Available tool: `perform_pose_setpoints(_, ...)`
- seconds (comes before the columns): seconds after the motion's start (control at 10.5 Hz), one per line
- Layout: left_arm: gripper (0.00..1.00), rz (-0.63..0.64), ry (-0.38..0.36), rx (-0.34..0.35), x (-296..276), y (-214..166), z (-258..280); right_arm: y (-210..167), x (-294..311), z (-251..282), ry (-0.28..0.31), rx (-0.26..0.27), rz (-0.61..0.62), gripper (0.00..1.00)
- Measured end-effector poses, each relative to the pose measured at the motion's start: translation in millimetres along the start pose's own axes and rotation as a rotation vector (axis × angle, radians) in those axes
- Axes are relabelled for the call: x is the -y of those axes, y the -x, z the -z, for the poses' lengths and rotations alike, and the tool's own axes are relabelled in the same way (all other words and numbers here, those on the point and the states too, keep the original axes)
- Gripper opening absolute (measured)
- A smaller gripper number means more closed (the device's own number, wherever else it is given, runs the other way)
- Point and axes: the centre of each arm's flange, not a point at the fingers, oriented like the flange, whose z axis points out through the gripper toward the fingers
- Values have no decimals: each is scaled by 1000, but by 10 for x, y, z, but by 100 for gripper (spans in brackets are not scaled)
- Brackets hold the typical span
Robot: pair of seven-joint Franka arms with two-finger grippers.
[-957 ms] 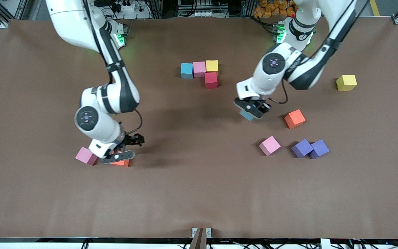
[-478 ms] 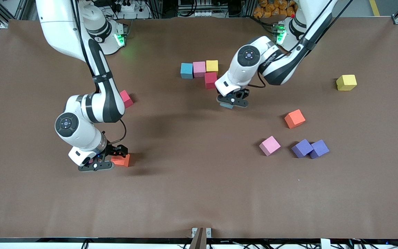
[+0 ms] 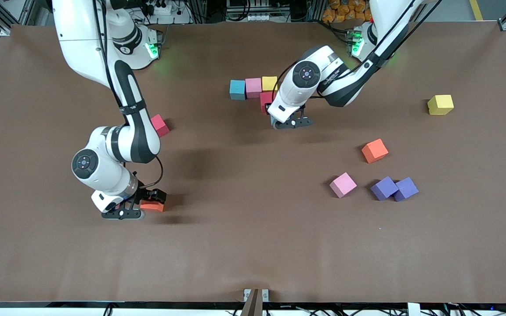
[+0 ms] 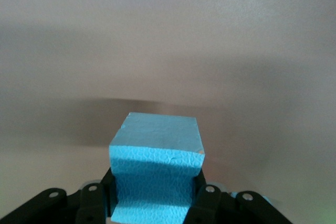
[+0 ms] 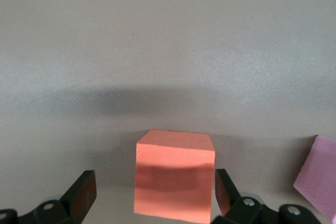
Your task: Form number 2 with 11 blocks
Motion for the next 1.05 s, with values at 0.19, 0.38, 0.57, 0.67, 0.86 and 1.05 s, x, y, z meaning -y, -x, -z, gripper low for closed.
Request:
perform_pose_setpoints(0.19, 55, -14, 4, 20, -107, 65, -76, 26, -66, -98, 14, -23, -7, 100)
perform_pose_setpoints(0.38, 55, -19, 4, 28, -169, 92, -121, 88, -141, -221, 27, -31, -19, 100)
perform_pose_setpoints(0.57, 55, -22, -3, 32, -154, 62, -178, 118, -147, -290, 12, -24, -43, 100)
perform_pose_setpoints(0.67, 55, -19, -6, 35, -138, 34, -205, 122, -147, -307, 6, -25, -53, 100)
perform_pose_setpoints(0.86, 55, -13, -2, 35, -137, -23, -209, 121, -146, -313, 1, -33, -61, 100)
perform_pose_setpoints(1.05, 55, -14, 3, 40, -182, -19, -224, 125, -137, -316, 0, -32, -60, 86)
